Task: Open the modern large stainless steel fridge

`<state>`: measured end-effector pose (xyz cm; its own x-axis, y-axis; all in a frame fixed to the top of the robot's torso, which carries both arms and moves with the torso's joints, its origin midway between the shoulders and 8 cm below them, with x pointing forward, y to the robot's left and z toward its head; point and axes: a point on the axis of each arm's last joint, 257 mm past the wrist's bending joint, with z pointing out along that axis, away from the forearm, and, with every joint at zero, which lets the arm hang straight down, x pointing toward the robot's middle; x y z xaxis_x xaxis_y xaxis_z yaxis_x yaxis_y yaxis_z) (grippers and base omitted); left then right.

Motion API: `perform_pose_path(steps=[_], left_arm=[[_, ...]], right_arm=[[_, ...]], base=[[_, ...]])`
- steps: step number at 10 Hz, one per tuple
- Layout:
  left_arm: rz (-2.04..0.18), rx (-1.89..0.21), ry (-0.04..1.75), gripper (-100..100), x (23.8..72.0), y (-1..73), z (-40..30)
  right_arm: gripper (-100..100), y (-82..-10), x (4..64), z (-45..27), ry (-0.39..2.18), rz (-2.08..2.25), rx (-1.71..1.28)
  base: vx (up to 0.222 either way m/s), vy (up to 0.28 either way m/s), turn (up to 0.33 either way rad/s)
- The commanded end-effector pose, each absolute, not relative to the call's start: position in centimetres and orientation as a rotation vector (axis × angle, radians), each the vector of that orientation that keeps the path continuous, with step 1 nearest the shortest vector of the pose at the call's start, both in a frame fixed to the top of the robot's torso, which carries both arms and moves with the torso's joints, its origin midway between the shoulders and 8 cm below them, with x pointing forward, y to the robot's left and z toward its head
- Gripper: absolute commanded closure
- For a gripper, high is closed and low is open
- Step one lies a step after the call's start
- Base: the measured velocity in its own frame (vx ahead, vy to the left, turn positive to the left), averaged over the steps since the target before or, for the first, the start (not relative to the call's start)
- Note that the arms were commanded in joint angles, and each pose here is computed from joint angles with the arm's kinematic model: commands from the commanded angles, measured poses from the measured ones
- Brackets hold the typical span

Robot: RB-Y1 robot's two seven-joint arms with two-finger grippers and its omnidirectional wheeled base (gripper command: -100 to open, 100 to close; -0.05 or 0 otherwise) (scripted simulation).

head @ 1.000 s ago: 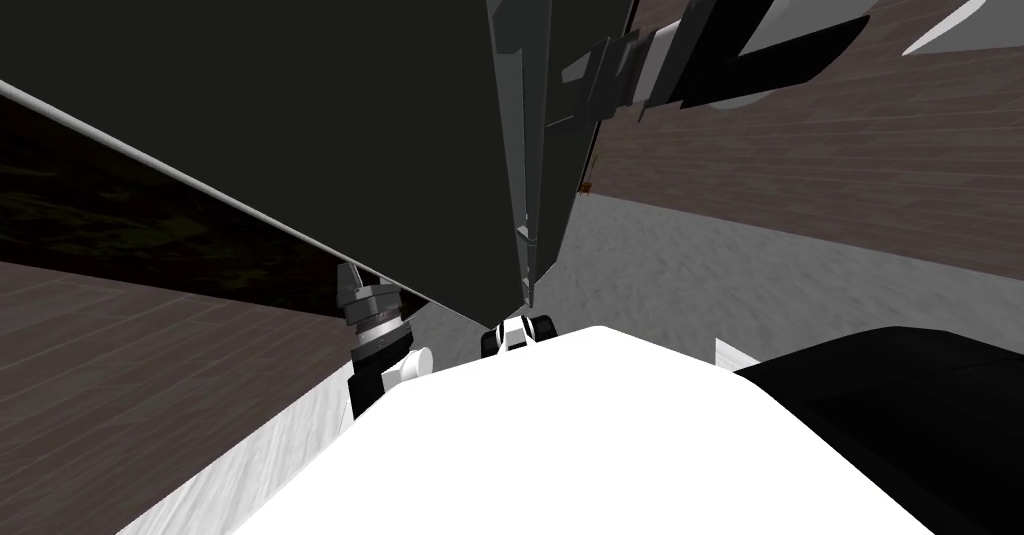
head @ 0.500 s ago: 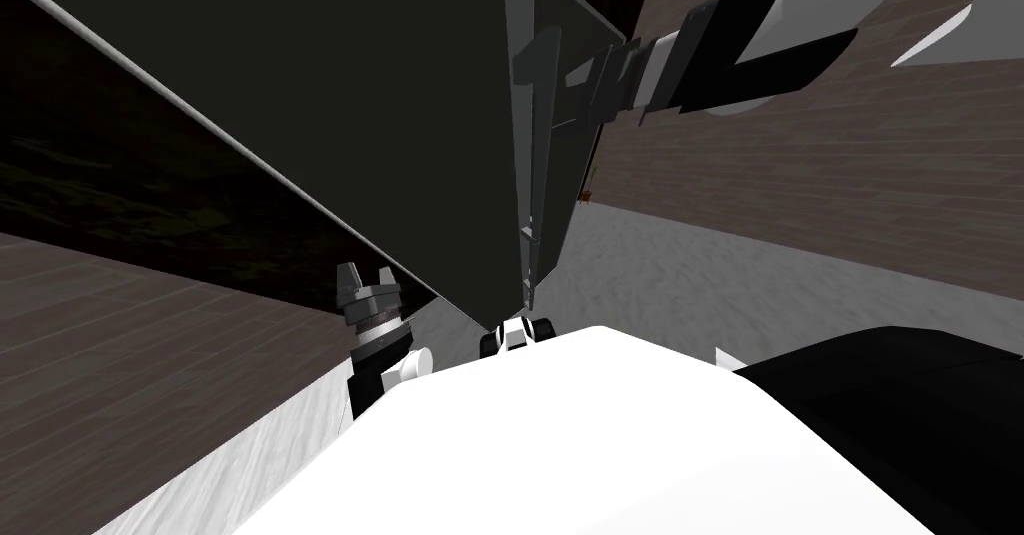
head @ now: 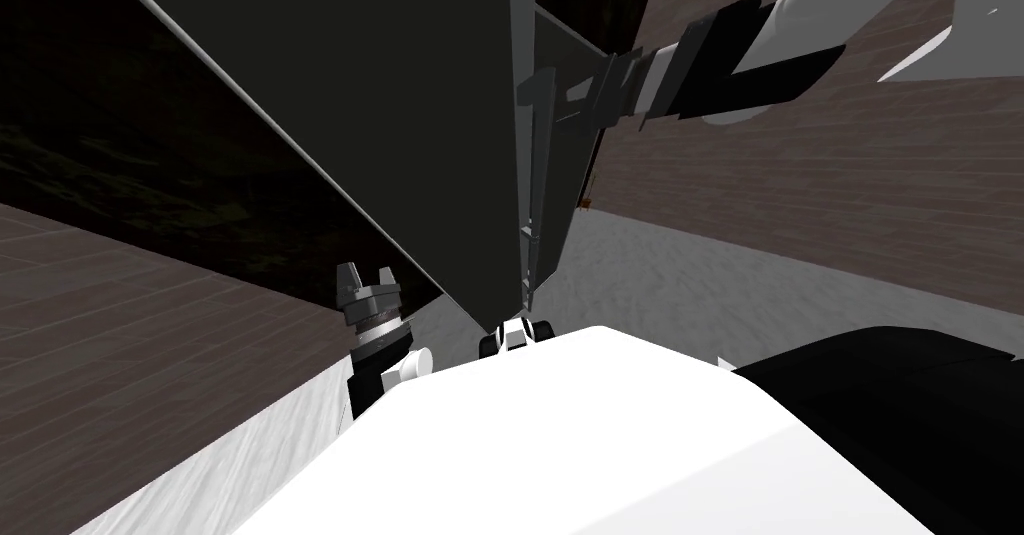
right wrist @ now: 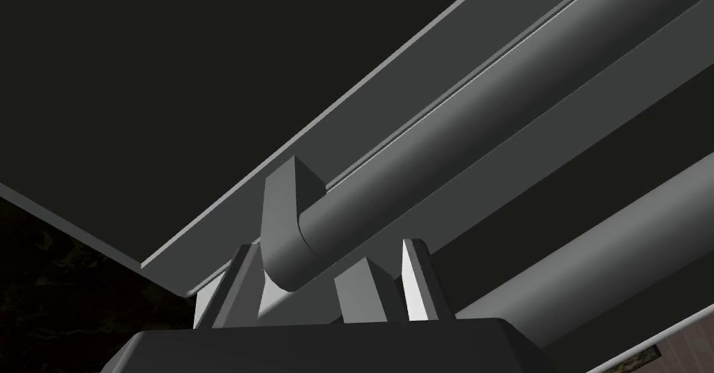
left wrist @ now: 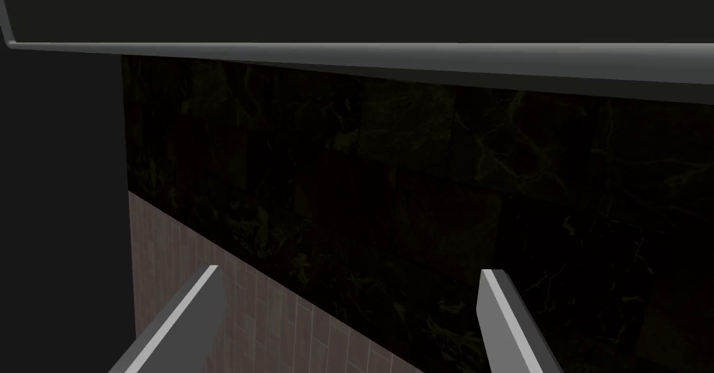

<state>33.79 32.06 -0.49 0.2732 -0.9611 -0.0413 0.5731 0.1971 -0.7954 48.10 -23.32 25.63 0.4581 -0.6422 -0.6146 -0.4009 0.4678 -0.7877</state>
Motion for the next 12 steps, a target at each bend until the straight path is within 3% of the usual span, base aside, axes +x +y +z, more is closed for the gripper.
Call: perform_pose_path(steps=[1, 3, 4, 8, 9, 12], left_arm=[[-1.177, -0.759, 0.624, 0, 33.8, 32.1, -0.5], [-1.177, -0.759, 0.624, 0, 33.8, 32.1, -0.5], [-1.177, -0.759, 0.624, 0, 33.8, 32.1, -0.5], [-1.177, -0.759, 0.624, 0, 33.8, 32.1, -0.5], [-1.177, -0.759, 0.624, 0, 33.8, 32.1, -0.5], [-1.178, -0.759, 0.624, 0, 33.8, 32.0, -0.5]], right_arm=[[100, -21.9, 47.7, 26.3, 1.136, -0.2, -1.175], [100, -21.7, 47.7, 26.3, 1.133, -0.2, -1.181], [-100, -21.3, 47.7, 26.7, 1.129, -0.207, -1.187], [-100, -22.2, 48.2, 28.0, 1.124, -0.231, -1.151], [100, -22.6, 48.3, 28.5, 1.12, -0.239, -1.135], [100, -24.8, 49.6, 28.5, 1.152, -0.277, -1.1]], base=[[-0.013, 0.045, -0.064], [-0.014, 0.042, -0.054], [-0.056, 0.076, -0.126], [-0.049, 0.077, -0.082], [-0.005, -0.016, -0.017], [-0.115, 0.133, -0.166]])
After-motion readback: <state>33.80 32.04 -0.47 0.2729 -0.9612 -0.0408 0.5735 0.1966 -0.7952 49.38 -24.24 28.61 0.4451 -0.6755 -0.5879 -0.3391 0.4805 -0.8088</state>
